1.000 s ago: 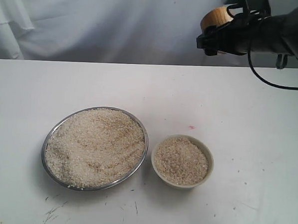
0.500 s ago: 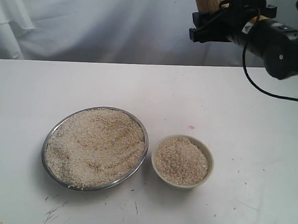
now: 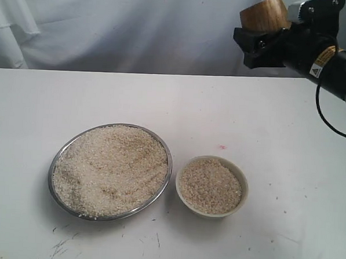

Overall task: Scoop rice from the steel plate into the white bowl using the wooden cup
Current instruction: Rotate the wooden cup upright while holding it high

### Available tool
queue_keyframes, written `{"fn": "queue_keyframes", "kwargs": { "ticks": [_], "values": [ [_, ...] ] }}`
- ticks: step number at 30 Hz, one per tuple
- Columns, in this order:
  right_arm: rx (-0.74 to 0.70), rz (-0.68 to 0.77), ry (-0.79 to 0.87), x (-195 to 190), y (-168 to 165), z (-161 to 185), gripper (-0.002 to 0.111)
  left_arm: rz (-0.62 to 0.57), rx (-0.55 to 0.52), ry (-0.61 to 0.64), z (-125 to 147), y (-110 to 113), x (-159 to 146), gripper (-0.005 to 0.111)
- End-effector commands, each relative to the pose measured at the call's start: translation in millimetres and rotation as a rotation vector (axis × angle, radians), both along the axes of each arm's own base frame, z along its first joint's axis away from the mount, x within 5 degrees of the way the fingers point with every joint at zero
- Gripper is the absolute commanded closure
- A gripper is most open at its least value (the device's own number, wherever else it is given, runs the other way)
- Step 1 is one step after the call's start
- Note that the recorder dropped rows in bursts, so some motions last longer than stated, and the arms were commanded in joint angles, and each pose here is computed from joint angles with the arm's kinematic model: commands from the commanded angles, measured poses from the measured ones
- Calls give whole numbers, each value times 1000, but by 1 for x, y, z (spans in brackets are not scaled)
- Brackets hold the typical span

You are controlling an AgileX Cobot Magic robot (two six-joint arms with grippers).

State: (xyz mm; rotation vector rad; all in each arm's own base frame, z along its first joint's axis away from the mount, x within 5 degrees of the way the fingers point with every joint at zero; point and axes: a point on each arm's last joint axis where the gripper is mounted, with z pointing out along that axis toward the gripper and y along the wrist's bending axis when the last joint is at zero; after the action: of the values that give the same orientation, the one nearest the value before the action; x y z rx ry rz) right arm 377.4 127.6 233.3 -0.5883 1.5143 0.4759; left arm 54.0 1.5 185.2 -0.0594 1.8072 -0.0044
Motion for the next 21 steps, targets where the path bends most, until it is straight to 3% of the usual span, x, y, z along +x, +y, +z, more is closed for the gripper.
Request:
{"fn": "queue_keyframes", "kwargs": {
  "ticks": [1,8,15,21],
  "values": [
    [17,71,10,-1,-2,-6,108,-3,0,-6,-1,0,0,107],
    [1,61,29,5,-9,-21,108,-3,0,-6,-1,0,0,107],
    [29,267,-75,9,-14,-52,108,-3,0,-6,-1,0,0,107],
    [47,314,1,22,-36,-83,108,-3,0,-6,-1,0,0,107]
  ]
}}
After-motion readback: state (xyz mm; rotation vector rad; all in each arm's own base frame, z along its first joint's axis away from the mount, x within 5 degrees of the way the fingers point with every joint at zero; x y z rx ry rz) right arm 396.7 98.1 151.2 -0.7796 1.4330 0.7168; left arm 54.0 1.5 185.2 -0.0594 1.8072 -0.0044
